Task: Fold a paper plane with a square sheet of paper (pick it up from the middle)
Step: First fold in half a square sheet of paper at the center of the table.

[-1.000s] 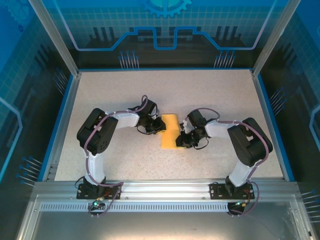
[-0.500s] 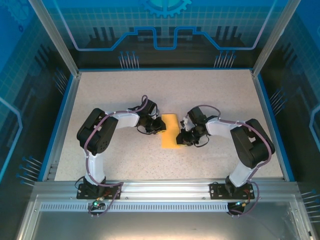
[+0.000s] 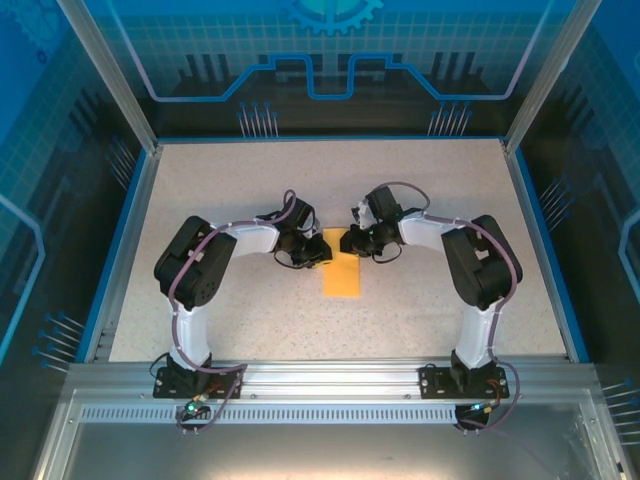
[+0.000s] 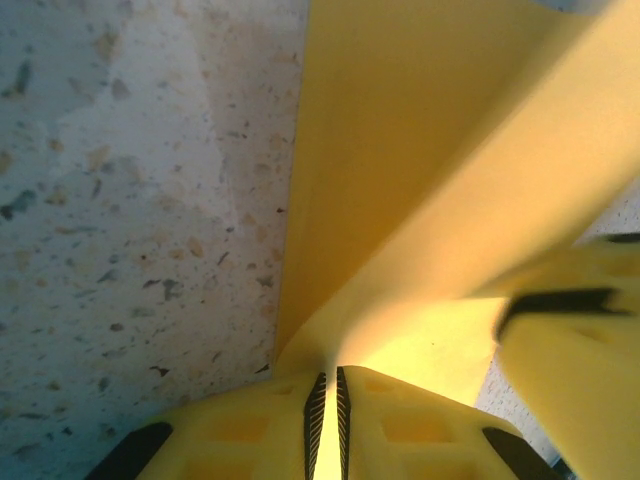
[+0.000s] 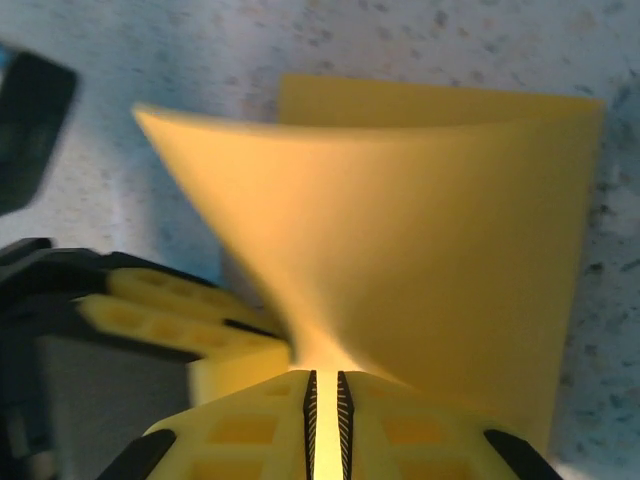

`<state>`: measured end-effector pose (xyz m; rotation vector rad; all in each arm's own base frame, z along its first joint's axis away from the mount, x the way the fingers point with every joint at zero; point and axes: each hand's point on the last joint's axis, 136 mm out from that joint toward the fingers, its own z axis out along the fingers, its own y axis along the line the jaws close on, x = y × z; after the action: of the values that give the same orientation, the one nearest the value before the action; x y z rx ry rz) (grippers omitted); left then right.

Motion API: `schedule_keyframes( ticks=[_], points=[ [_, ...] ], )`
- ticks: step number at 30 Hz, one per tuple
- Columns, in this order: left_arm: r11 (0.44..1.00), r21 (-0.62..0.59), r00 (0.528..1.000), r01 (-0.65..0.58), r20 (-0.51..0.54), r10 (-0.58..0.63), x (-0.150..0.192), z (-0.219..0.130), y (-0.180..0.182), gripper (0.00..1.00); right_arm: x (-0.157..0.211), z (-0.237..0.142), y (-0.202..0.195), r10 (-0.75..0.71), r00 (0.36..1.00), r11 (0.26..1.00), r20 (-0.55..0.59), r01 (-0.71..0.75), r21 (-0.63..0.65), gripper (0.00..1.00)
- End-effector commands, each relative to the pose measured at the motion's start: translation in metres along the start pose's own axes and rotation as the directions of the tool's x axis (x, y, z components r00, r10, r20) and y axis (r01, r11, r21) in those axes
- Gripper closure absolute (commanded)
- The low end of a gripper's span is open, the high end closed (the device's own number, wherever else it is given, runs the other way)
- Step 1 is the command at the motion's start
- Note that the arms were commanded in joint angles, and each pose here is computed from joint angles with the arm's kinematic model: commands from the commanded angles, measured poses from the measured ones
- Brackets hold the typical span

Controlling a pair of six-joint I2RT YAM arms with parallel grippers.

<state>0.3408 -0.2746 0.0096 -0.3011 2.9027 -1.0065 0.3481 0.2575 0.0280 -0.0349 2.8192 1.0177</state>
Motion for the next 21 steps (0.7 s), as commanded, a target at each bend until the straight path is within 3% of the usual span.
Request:
schedule_keyframes(
  ticks=[1, 7, 13, 21],
  points=[
    [0.965, -0.253, 0.99, 0.074, -0.095, -0.101, 0.036, 0.024, 0.077, 0.81, -0.012, 0.0, -0.016, 0.039, 0.999, 0.999, 0.036, -0.039, 0.001, 0.84],
    [0.963, -0.259, 0.989, 0.076, -0.1, -0.105, 0.038, 0.025, 0.08, 0.81, 0.013, 0.012, -0.042, 0.118, 0.993, 0.993, -0.007, -0.118, -0.009, 0.84],
    [0.963, -0.26, 0.989, 0.076, -0.102, -0.105, 0.039, 0.025, 0.08, 0.81, -0.021, -0.017, 0.001, 0.047, 0.996, 0.995, 0.079, -0.04, -0.089, 0.83],
    [0.962, -0.261, 0.989, 0.073, -0.104, -0.104, 0.04, 0.026, 0.08, 0.81, -0.041, 0.0, -0.013, 0.056, 0.996, 0.998, 0.073, -0.054, -0.039, 0.84]
  ],
)
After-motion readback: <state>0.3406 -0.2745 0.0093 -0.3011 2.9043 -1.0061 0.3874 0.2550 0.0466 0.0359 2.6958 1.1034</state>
